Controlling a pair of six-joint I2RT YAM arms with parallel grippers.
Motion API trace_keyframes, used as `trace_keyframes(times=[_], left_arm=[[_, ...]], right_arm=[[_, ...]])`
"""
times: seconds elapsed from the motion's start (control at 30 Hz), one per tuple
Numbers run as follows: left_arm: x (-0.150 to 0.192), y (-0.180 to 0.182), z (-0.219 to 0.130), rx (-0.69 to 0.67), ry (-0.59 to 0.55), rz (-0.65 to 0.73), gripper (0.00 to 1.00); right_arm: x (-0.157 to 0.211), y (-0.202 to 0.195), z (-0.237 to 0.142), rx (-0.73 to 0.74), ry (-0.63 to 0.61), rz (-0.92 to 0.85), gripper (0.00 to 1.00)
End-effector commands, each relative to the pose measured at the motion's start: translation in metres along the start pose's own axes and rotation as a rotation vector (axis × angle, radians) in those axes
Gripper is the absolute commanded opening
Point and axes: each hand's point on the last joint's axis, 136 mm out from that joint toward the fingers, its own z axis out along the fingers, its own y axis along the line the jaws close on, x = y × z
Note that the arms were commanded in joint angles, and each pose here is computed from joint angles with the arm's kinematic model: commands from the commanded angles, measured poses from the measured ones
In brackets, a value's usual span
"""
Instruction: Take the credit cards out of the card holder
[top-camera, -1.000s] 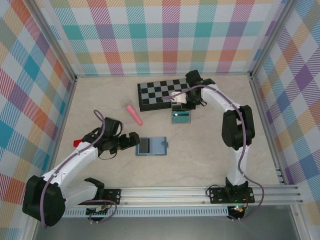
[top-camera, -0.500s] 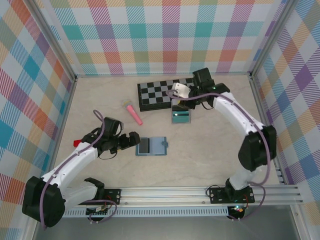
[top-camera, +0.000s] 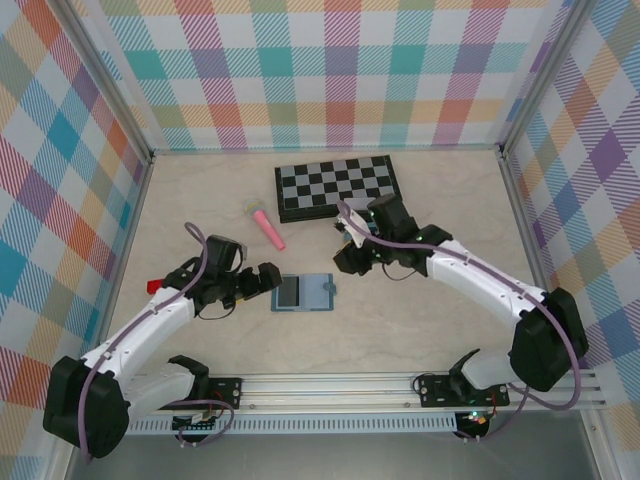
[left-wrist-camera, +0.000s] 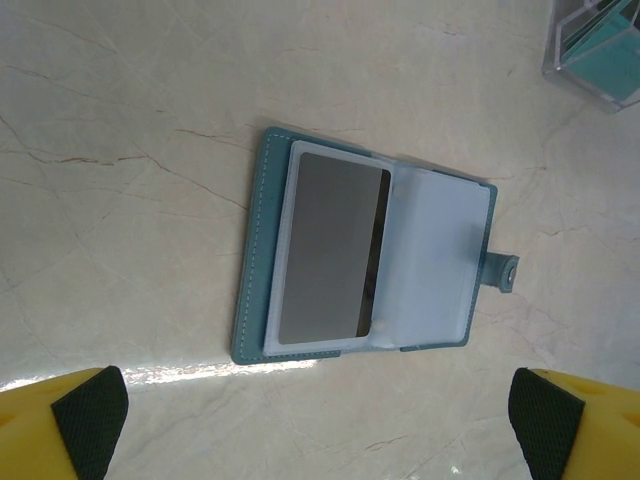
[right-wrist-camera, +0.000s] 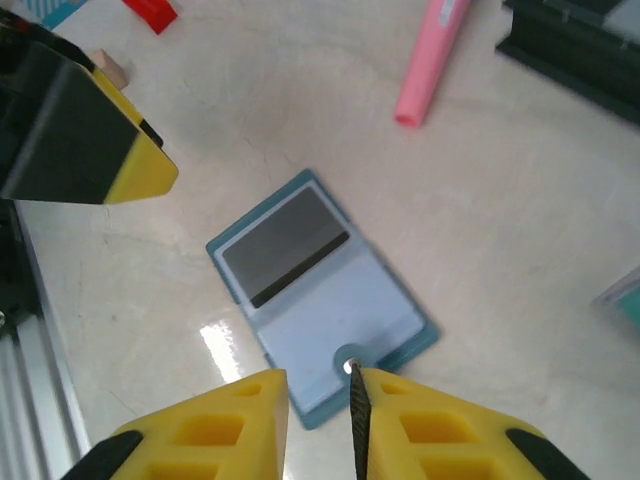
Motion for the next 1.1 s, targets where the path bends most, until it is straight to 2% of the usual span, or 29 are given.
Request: trace_keyframes(times=[0.0, 0.1, 0.17, 0.23, 0.4, 0.53, 0.67, 0.87, 0.93, 1.07], left_arm=[[-0.001, -0.003, -0.001, 0.041, -0.012, -0.039, 1.00], [0.001, -0.002, 0.001, 0.045, -0.001, -0.044, 1.00], [0.002, -0.002, 0.003, 0.047, 0.009, -0.046, 1.00], [0.004, 0.000, 0.006, 0.036, 0.020, -0.050, 1.00], [0.001, 0.008, 0.010, -0.014, 0.021, -0.068, 1.00], [-0.004, 0.012, 0.019, -0.043, 0.014, -0.096, 1.00], [-0.006, -0.008, 0.033, 0.052, 0.054, -0.075, 0.93], [-0.012, -0.010, 0.046, 0.020, 0.090, -0.056, 0.73], [-0.011, -0.011, 0.051, 0.015, 0.109, -0.060, 0.63], [-0.013, -0.019, 0.055, 0.041, 0.132, -0.064, 0.48]], right_arm=[[0.003, -0.003, 0.008, 0.069, -0.047, 0.235, 0.24], [0.018, -0.012, 0.018, 0.155, -0.022, 0.420, 0.24], [0.024, -0.008, 0.028, 0.134, -0.019, 0.494, 0.25], [0.029, -0.003, 0.037, 0.127, -0.023, 0.550, 0.32], [0.036, -0.003, 0.050, 0.163, 0.052, 0.553, 0.41], [0.034, 0.013, 0.071, 0.071, 0.101, 0.585, 0.41], [0.029, 0.028, 0.098, -0.034, 0.142, 0.640, 0.38], [0.019, 0.032, 0.123, -0.101, 0.139, 0.760, 0.28], [0.020, 0.030, 0.130, -0.087, 0.153, 0.794, 0.25], [0.024, 0.029, 0.139, -0.085, 0.185, 0.811, 0.23]])
